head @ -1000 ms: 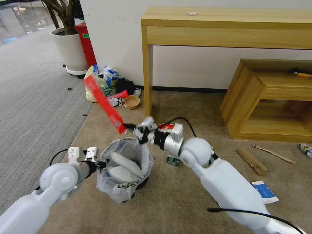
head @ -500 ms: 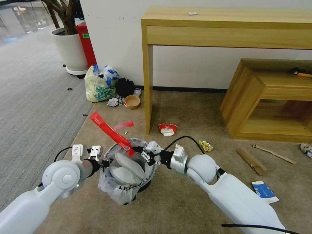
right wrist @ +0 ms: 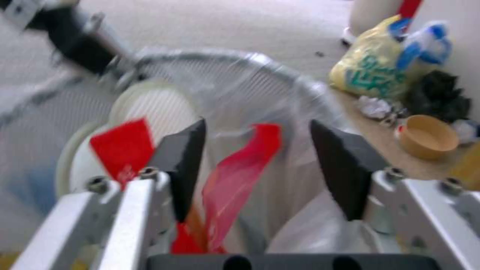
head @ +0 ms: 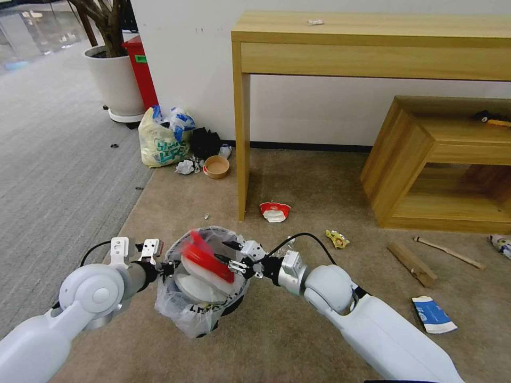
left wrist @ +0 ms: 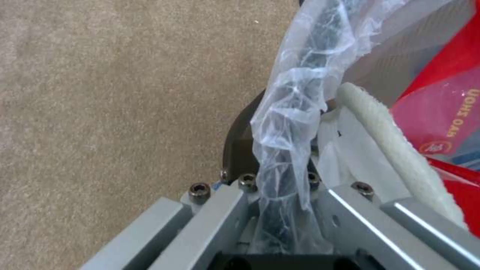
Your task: Pick up the trash bin and place the garbage on the floor into it.
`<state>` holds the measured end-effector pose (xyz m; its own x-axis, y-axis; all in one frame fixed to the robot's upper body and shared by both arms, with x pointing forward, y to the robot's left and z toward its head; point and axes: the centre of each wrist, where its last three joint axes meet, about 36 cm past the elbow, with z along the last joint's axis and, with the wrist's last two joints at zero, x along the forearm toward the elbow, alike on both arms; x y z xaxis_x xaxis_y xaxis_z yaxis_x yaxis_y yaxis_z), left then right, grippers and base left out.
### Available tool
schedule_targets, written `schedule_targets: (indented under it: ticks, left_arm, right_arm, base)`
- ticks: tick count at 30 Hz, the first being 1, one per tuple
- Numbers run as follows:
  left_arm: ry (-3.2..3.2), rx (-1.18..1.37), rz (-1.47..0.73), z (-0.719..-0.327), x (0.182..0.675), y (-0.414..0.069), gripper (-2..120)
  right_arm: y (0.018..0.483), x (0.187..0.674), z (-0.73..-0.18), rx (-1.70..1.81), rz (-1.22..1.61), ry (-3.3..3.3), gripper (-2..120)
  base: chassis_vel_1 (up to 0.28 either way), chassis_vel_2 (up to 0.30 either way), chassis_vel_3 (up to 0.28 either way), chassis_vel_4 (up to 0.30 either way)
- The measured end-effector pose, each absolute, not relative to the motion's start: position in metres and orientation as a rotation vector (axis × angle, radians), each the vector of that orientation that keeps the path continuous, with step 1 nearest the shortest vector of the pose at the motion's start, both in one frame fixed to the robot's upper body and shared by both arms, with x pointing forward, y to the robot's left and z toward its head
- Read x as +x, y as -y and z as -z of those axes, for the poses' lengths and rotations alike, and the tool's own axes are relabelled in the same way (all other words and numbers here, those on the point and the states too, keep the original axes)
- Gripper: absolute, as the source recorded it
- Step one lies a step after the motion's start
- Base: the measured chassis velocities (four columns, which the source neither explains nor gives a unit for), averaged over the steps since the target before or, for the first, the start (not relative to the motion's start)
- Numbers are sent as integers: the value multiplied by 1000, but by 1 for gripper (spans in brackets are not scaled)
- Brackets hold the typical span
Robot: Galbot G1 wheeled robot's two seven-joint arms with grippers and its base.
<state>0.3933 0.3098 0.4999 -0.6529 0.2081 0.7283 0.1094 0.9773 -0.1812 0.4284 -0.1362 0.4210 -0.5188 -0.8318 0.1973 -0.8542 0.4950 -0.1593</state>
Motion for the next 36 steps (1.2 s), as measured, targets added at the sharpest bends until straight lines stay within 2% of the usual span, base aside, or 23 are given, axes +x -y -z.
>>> schedule_targets:
  ticks: [1, 4, 5, 7, 8, 11, 16, 24, 32, 36]
  left_arm:
    - [2287, -221, -153, -500, 393, -310, 0]
    - [2291, -203, -146, -495, 389, -314, 0]
    - [2291, -203, -146, -495, 389, -314, 0]
    - [2292, -186, -147, -492, 383, -316, 0]
    - [2292, -186, -147, -492, 383, -316, 0]
    - [2292, -184, -161, -490, 380, -315, 0]
    - [2292, -184, -169, -488, 378, -313, 0]
    - [2294, -184, -179, -488, 377, -310, 0]
    - [2288, -187, -191, -485, 376, -307, 0]
    - [2288, -187, -198, -483, 378, -307, 0]
  right_arm:
    - [136, 428, -421, 1489, -363, 2634, 59]
    - [139, 429, -432, 1353, -254, 2731, 77]
    - [139, 429, -432, 1353, -254, 2731, 77]
    - [145, 433, -435, 1244, -199, 2772, 86]
    - [145, 433, -435, 1244, -199, 2772, 86]
    - [162, 438, -427, 1058, -181, 2803, 98]
    - [181, 453, -401, 820, -102, 2781, 100]
    - [204, 492, -302, 442, -32, 2625, 100]
    - [208, 500, -270, 296, 28, 2494, 100]
    - [202, 522, -250, 216, 75, 2408, 100]
  base:
    - [0, 0, 0, 0]
    - [0, 0, 0, 0]
    - [0, 0, 0, 0]
    - [0, 0, 0, 0]
    - [0, 0, 0, 0]
    - [0, 0, 0, 0]
    - [0, 0, 0, 0]
    - [0, 0, 0, 0]
    - [0, 0, 0, 0]
    - [0, 0, 0, 0]
